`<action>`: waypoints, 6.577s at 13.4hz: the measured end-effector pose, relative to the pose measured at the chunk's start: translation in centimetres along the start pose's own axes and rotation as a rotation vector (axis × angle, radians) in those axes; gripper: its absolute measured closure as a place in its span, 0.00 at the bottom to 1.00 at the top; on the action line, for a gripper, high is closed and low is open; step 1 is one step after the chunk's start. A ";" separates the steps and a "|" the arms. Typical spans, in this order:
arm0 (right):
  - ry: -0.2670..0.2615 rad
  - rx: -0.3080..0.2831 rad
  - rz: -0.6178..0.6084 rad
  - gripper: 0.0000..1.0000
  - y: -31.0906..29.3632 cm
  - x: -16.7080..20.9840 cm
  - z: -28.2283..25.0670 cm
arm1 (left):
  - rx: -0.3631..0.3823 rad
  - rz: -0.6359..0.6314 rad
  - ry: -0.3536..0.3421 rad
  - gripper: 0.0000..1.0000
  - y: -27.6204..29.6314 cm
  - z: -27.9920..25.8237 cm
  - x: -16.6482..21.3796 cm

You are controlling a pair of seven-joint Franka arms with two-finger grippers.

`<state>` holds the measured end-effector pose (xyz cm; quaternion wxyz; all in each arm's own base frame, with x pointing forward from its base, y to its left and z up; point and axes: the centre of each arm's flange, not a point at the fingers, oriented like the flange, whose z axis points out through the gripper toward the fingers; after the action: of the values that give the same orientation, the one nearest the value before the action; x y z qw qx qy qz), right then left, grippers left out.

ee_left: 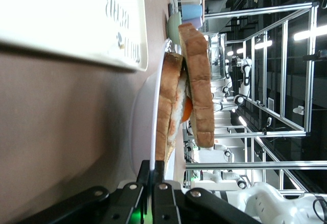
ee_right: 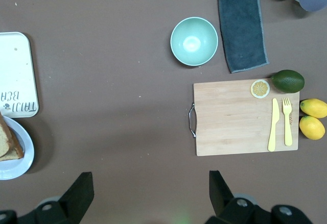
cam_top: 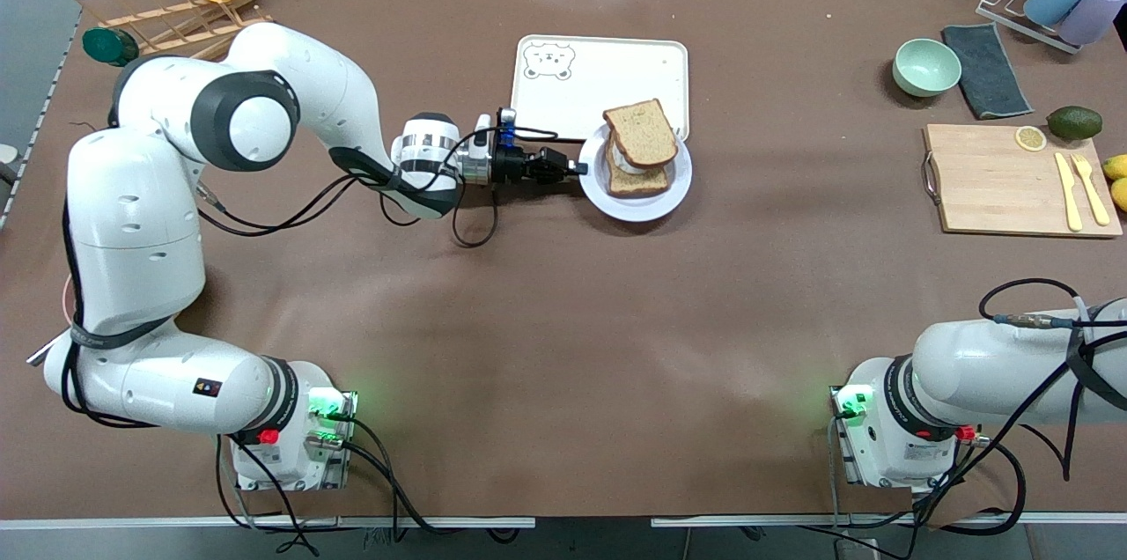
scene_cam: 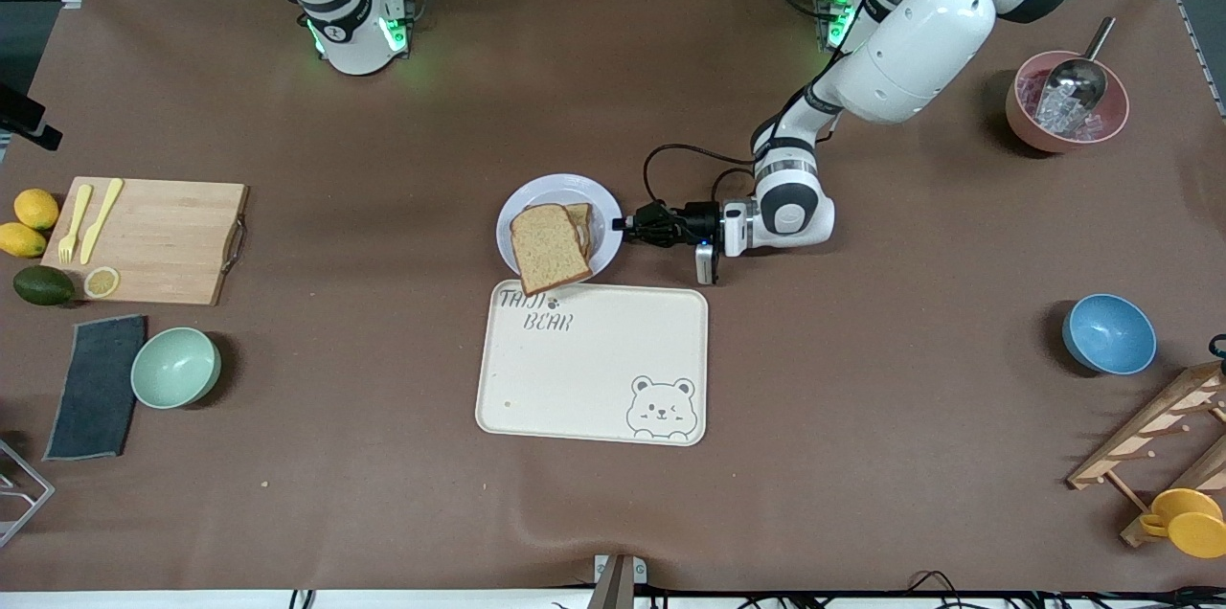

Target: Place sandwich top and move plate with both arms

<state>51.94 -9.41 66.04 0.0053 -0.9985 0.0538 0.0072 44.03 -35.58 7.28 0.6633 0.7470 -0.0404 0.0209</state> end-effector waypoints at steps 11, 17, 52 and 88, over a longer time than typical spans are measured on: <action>-0.016 -0.001 -0.028 0.00 -1.5 0.1 0.5 | -0.028 -0.048 0.085 0.96 3.5 -3.0 5.1; -0.015 -0.003 -0.011 0.00 -0.6 0.1 0.4 | -0.016 -0.053 0.115 0.96 4.6 -6.8 8.0; -0.010 -0.005 -0.018 0.00 -1.0 0.3 0.0 | 0.059 -0.033 0.098 0.96 -2.7 -12.1 15.7; -0.031 -0.005 -0.022 0.00 -1.2 0.6 0.5 | 0.288 -0.302 -0.127 0.85 12.1 -25.5 24.4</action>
<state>52.65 -8.29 65.53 0.0039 -0.9988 0.0427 0.0230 67.87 -12.43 24.31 0.5416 0.8313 0.0338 -0.1204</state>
